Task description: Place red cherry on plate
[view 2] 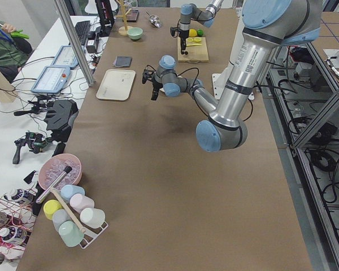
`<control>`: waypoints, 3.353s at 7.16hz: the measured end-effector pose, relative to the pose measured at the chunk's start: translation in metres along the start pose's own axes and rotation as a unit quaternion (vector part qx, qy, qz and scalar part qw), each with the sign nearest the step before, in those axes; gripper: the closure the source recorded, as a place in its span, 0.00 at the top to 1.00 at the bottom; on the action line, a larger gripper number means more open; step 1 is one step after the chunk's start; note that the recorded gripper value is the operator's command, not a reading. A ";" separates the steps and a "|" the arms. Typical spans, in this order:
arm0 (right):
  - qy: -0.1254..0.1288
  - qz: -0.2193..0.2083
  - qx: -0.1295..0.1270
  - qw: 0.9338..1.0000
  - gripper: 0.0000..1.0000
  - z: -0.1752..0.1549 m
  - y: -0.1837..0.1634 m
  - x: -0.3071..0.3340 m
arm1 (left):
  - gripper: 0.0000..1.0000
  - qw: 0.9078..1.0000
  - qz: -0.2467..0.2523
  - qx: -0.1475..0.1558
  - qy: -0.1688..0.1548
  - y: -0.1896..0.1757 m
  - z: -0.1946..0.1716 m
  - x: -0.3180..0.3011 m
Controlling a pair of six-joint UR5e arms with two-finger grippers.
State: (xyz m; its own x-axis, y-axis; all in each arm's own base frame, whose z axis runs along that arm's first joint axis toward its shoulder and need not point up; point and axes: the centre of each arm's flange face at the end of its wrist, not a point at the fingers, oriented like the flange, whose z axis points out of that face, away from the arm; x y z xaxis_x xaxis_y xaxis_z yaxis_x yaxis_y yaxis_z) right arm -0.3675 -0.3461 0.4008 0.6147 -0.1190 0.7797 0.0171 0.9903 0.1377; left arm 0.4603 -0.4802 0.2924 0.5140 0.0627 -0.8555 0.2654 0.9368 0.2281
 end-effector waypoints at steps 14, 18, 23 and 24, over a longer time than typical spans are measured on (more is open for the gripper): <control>0.009 0.027 0.008 1.000 1.00 0.083 -0.096 -0.310 | 0.98 1.000 -0.009 0.008 -0.013 -0.012 0.000 -0.021; 0.047 0.045 -0.006 0.998 1.00 -0.019 -0.154 -0.240 | 0.98 1.000 0.003 -0.016 -0.016 -0.045 -0.010 -0.052; 0.097 -0.034 -0.036 0.994 1.00 -0.159 -0.201 0.159 | 0.98 0.995 0.090 -0.044 -0.022 -0.113 -0.085 -0.186; 0.097 -0.037 -0.046 0.994 1.00 -0.176 -0.190 0.236 | 0.98 0.993 0.105 -0.043 -0.030 -0.128 -0.112 -0.234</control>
State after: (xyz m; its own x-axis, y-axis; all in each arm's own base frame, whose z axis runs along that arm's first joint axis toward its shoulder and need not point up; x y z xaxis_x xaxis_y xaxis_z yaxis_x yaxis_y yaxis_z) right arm -0.0872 -0.5503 0.4514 0.7491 -0.1853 0.6360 0.1347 0.9826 0.1276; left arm 0.2150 -0.5760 0.4111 0.5984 0.2419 -0.7638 0.0779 0.9312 0.3560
